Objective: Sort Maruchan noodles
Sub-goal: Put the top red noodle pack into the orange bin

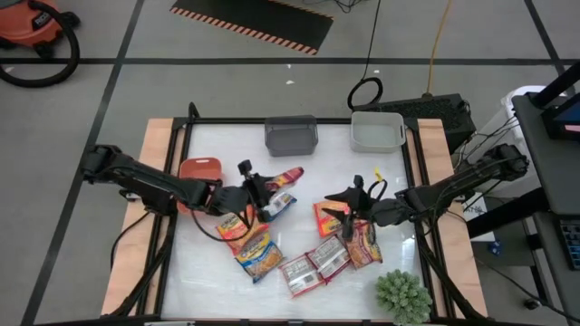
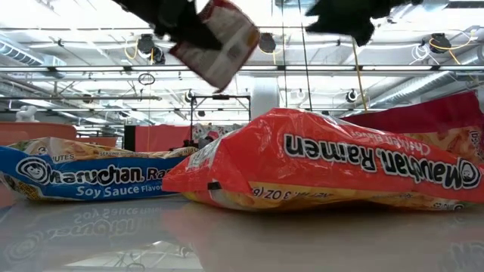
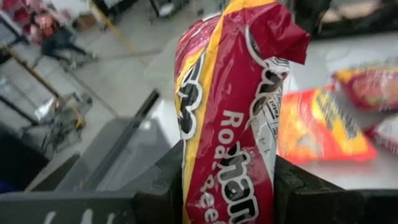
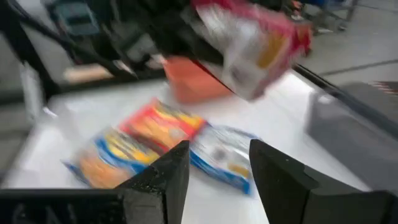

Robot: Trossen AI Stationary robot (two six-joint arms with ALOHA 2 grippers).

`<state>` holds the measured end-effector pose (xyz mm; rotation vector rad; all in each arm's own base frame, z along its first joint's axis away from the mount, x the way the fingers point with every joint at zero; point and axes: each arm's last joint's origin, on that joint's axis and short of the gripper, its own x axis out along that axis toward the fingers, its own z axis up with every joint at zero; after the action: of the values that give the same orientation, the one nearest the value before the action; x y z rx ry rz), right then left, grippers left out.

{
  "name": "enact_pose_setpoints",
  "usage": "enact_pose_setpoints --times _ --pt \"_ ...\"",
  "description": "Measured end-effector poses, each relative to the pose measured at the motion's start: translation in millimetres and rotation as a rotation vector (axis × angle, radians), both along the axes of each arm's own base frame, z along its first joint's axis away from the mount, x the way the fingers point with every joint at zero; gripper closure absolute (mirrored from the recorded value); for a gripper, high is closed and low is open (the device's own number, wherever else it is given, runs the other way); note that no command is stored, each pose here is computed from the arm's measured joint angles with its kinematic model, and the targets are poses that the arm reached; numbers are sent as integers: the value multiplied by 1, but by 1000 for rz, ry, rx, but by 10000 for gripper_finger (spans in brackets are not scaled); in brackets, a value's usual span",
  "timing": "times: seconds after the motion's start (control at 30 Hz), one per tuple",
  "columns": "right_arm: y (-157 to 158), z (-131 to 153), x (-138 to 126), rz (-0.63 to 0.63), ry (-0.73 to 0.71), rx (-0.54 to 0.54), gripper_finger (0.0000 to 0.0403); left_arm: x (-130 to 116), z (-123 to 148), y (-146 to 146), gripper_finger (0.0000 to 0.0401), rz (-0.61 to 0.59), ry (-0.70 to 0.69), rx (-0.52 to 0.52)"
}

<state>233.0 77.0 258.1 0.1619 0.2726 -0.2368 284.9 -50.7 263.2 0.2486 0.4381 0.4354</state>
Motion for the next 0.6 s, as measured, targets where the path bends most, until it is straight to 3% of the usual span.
enact_pose_setpoints --times 0.1,0.23,0.6 --pt "5 12 6 78 -136 58 241 -10 4 2 269 33 11 -36" --pt "15 19 13 144 -254 43 241 -18 3 5 269 86 38 -60" --pt "20 3 31 137 -266 12 241 -33 -16 11 269 228 177 -142"
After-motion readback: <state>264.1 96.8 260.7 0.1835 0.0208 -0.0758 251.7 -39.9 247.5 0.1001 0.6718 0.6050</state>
